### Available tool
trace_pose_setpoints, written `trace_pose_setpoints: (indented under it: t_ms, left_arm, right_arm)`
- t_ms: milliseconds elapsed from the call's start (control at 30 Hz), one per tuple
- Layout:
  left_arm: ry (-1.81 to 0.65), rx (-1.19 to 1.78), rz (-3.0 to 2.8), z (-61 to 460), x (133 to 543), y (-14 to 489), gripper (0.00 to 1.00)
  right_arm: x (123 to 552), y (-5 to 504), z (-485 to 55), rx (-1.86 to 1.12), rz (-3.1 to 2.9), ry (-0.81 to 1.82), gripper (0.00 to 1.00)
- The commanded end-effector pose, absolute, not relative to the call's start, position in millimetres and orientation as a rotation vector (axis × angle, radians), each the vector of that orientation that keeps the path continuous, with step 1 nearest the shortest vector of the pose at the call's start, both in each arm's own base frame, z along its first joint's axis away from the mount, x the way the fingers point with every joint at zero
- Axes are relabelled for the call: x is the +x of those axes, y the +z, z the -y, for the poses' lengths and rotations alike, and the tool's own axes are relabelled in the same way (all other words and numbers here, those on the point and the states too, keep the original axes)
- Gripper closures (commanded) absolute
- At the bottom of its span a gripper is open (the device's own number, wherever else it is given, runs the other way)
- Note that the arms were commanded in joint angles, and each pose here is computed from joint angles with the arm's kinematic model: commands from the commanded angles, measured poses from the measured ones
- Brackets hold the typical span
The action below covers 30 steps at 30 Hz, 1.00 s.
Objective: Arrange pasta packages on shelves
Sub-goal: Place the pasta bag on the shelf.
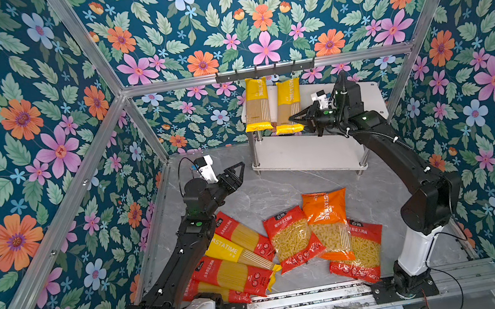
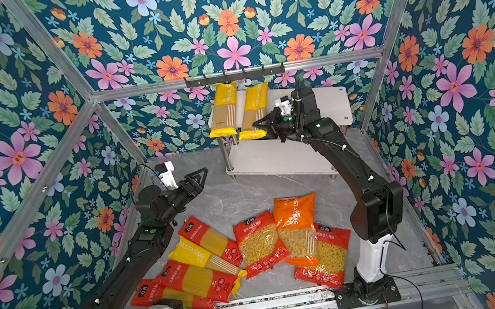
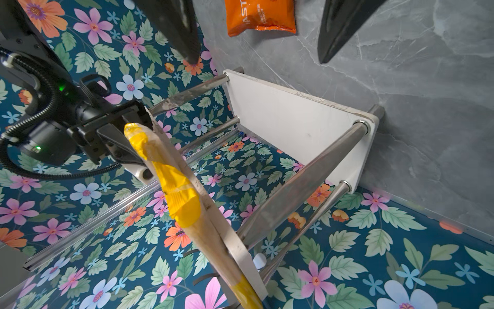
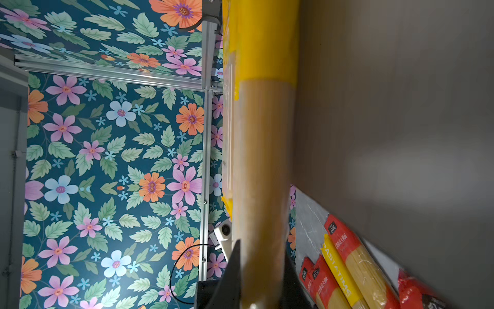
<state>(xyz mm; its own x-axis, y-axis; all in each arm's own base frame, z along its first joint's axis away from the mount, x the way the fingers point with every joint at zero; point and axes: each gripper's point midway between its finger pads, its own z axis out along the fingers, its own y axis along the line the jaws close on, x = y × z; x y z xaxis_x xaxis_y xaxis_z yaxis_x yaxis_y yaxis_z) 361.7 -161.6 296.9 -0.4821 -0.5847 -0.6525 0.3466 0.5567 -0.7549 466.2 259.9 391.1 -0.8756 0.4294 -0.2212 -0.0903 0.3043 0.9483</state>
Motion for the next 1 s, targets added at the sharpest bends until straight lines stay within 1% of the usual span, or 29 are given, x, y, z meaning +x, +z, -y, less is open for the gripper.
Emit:
trace_pose_setpoints:
  t_ms: [0, 267, 300, 433, 500, 567, 633, 700, 733, 867, 967]
  left_arm:
    - [-1.128, -0.183, -1.712, 162, 363, 304, 0.28]
    - [-1.140, -0.186, -1.711, 167, 364, 305, 0.29]
    - [-1.140, -0.188, -1.712, 167, 364, 305, 0.29]
    - [-1.139, -0.186, -1.719, 170, 364, 305, 0.29]
    - [-1.135, -0.184, -1.725, 171, 365, 305, 0.29]
    - [-1.132, -0.184, -1.727, 172, 365, 305, 0.29]
    - [-1.131, -0.179, -1.734, 174, 365, 304, 0.29]
    - [-1.127, -0.178, -1.738, 176, 366, 304, 0.29]
    - [-1.129, -0.176, -1.739, 177, 366, 304, 0.29]
    - [-1.121, -0.170, -1.747, 181, 366, 304, 0.29]
    - [-1.117, -0.167, -1.758, 185, 366, 303, 0.29]
  right_arm:
    - [470, 391, -267, 0.227, -2.148, 1.607, 1.00]
    - [486, 381, -278, 0.254, -2.156, 1.676, 1.00]
    - [487, 381, -278, 0.255, -2.155, 1.675, 0.98]
    - [485, 381, -278, 0.255, -2.145, 1.696, 0.79]
    - [482, 379, -277, 0.259, -2.140, 1.699, 0.72]
    - [478, 380, -277, 0.258, -2.128, 1.714, 0.67]
    - [473, 380, -275, 0.258, -2.121, 1.725, 0.58]
    - [467, 378, -275, 0.257, -2.118, 1.735, 0.53]
    - [464, 376, -274, 0.260, -2.115, 1.743, 0.51]
    - [448, 373, -275, 0.250, -2.104, 1.785, 0.50]
    - [442, 372, -276, 0.235, -2.096, 1.803, 0.55]
